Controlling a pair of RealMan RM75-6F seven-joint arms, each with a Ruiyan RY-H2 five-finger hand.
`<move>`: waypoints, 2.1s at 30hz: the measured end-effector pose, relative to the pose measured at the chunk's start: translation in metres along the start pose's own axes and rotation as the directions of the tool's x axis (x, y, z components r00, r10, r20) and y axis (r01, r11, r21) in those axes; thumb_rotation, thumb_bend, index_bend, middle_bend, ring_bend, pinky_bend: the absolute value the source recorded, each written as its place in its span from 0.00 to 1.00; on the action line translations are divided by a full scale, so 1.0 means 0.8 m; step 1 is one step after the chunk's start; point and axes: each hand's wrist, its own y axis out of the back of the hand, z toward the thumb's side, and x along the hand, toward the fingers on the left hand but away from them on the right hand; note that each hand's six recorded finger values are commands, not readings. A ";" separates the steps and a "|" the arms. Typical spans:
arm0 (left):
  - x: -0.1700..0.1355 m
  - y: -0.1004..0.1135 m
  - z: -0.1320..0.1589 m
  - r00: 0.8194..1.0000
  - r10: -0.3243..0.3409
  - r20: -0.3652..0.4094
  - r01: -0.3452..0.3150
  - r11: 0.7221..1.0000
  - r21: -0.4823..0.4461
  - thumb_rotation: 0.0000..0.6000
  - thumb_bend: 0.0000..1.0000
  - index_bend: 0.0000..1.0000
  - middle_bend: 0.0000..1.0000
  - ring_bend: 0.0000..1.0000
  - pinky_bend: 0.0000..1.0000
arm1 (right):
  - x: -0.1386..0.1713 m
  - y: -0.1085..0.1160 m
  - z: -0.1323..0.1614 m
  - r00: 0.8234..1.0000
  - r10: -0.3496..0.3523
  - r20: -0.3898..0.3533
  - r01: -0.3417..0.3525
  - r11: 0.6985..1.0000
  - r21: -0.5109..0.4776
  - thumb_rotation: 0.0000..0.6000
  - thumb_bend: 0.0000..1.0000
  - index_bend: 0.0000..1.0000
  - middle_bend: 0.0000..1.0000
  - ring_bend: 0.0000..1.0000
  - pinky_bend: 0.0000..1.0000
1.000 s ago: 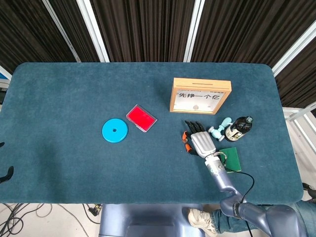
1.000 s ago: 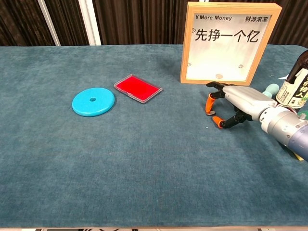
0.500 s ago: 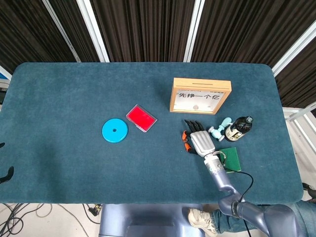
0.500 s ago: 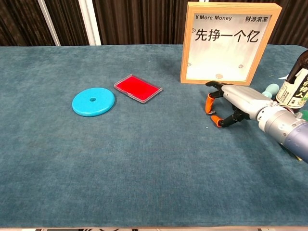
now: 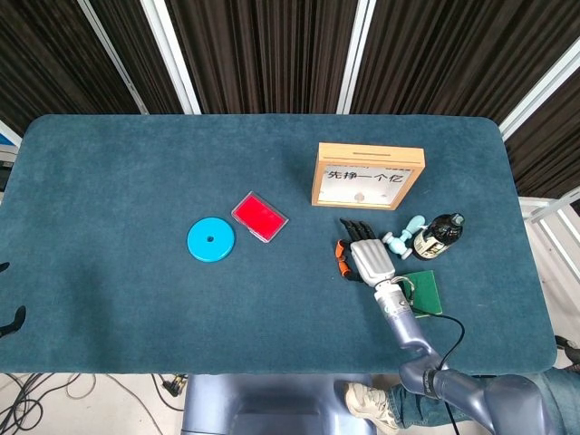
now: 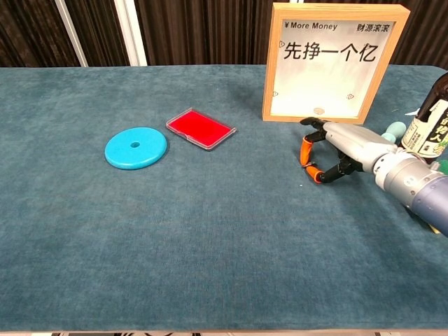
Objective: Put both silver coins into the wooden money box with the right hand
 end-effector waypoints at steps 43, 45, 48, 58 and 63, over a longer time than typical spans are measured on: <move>-0.001 -0.002 0.001 1.000 -0.016 0.003 0.016 1.000 -0.005 1.00 0.40 0.11 0.00 0.00 0.00 | 0.005 0.201 0.066 0.962 -0.244 -0.119 0.254 0.964 0.074 1.00 0.51 0.70 0.02 0.00 0.00; 0.000 -0.003 0.000 1.000 -0.021 -0.001 0.021 1.000 -0.007 1.00 0.40 0.11 0.00 0.00 0.00 | -0.003 0.218 0.074 0.966 -0.231 -0.116 0.241 0.968 0.074 1.00 0.51 0.70 0.02 0.00 0.00; 0.000 -0.002 0.001 1.000 -0.021 -0.003 0.021 1.000 -0.006 1.00 0.40 0.11 0.00 0.00 0.00 | -0.019 0.241 0.083 0.973 -0.210 -0.098 0.218 0.972 0.083 1.00 0.51 0.70 0.02 0.00 0.00; 0.000 -0.002 -0.001 1.000 -0.023 -0.012 0.023 1.000 -0.020 1.00 0.40 0.11 0.00 0.00 0.00 | -0.089 0.296 0.111 0.987 -0.154 -0.034 0.158 0.974 0.161 1.00 0.51 0.70 0.02 0.00 0.00; 0.000 -0.003 -0.001 1.000 -0.028 -0.014 0.028 0.999 -0.021 1.00 0.40 0.11 0.00 0.00 0.00 | -0.117 0.317 0.100 0.987 -0.156 0.037 0.146 0.970 0.196 1.00 0.51 0.70 0.02 0.00 0.00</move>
